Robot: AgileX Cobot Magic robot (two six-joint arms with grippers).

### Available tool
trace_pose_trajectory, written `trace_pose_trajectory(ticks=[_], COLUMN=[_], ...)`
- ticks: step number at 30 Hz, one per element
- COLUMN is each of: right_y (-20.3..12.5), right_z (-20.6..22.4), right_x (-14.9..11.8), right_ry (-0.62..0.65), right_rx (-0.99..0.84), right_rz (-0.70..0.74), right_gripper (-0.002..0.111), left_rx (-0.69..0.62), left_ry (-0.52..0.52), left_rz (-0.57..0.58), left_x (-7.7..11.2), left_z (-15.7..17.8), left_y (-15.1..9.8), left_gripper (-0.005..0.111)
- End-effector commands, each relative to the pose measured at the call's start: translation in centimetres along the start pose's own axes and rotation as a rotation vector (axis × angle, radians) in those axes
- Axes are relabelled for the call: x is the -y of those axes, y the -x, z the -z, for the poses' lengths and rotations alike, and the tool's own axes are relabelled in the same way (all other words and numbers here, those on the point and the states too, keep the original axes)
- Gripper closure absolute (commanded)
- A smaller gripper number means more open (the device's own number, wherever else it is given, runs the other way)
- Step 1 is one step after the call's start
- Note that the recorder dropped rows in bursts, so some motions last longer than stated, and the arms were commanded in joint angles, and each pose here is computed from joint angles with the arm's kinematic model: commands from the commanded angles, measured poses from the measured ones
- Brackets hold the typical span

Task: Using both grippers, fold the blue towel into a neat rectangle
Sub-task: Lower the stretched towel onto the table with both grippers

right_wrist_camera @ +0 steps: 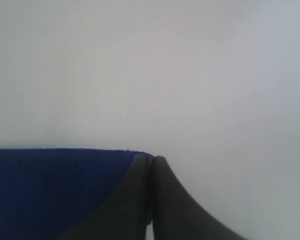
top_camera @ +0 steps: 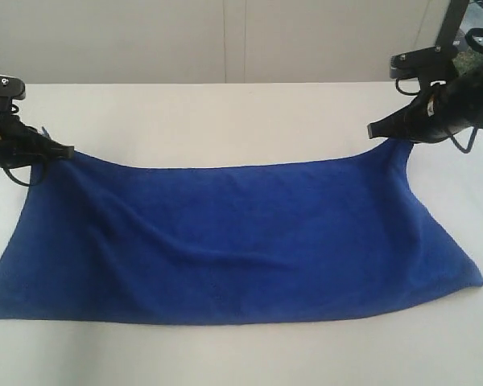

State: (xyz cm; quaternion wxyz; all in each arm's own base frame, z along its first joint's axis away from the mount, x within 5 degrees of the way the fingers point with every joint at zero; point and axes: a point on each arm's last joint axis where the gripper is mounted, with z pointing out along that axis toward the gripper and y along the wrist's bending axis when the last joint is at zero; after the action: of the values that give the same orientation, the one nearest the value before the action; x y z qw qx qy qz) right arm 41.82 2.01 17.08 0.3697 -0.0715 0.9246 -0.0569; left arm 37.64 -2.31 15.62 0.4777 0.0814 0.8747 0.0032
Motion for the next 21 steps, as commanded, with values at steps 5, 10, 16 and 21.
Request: trace_pose_trajectory(ticks=[5,10,16,21], right_y=[0.5,0.3,-0.1,-0.1], right_z=[-0.1,-0.6,-1.3,-1.3], right_x=[2.3,2.4,2.2,2.2], right_ry=[-0.038,-0.032,-0.02,-0.02], right_rx=[0.022,0.026,0.023,0.024], right_rz=[-0.035,-0.035,-0.019,-0.011], right_gripper=[0.108,0.108,0.108,0.101], left_rx=[0.039,0.021,0.027,0.027], left_ry=[0.022,0.02,0.02,0.02], left_rz=[-0.041,-0.043,-0.043,-0.045], left_x=[-0.3,-0.2,-0.2,-0.2], left_z=[-0.4,-0.8,-0.9,-0.9], left_y=[0.1,-0.5,-0.5,-0.5], left_gripper=[0.107,0.107,0.107,0.105])
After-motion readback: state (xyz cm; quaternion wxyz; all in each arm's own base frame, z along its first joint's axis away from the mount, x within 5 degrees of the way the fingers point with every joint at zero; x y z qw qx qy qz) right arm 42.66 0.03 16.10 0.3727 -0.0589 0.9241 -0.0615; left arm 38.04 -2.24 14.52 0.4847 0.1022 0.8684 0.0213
